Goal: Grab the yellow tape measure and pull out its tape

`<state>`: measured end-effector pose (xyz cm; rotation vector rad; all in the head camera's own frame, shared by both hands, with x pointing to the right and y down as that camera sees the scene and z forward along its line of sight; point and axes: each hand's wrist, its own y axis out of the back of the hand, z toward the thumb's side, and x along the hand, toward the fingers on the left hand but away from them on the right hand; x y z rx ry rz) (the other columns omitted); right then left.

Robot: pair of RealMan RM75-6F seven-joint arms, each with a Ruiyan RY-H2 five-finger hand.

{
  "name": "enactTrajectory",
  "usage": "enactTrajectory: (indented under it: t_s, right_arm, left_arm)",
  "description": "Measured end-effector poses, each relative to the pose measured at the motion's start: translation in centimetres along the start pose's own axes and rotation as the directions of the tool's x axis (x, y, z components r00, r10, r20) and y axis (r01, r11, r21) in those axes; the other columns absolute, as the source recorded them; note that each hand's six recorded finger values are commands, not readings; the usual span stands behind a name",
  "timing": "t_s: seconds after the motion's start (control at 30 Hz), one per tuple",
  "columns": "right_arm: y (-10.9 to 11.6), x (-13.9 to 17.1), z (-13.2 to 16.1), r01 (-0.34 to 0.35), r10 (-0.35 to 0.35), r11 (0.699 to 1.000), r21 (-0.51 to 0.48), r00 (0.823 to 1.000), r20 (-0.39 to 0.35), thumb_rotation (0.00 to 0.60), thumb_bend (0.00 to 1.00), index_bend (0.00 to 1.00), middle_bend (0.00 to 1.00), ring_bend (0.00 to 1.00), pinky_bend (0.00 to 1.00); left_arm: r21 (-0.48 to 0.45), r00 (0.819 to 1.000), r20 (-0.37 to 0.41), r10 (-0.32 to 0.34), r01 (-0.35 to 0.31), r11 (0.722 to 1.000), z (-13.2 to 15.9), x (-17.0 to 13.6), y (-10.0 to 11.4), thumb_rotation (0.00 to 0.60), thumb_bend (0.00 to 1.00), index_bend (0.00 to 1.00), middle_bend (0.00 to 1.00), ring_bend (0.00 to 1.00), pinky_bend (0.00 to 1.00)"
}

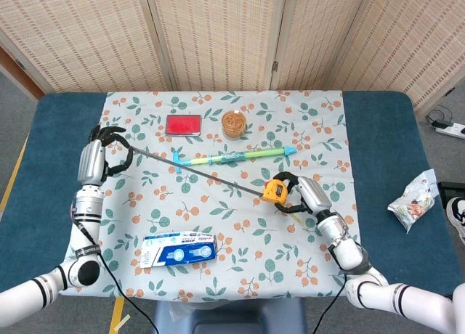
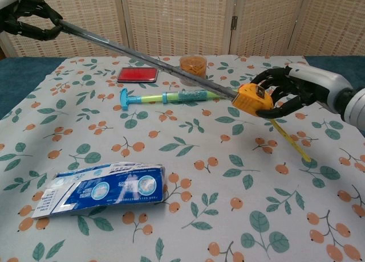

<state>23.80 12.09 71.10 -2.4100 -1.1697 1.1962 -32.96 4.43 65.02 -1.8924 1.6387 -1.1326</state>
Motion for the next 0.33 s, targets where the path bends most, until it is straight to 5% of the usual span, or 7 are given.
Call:
enactTrajectory:
  t_s: [0.33]
  right_arm:
    - [1.2, 2.7, -3.3, 0.008, -0.009, 1.000, 0.016, 0.998, 0.062, 0.600, 0.55, 0.68, 0.55, 0.49, 0.27]
  left_arm:
    - [-0.012, 0.999, -0.050, 0.009, -0.009, 1.000, -2.3, 0.4, 1.2, 0.600, 1.00, 0.60, 0.32, 0.20, 0.06]
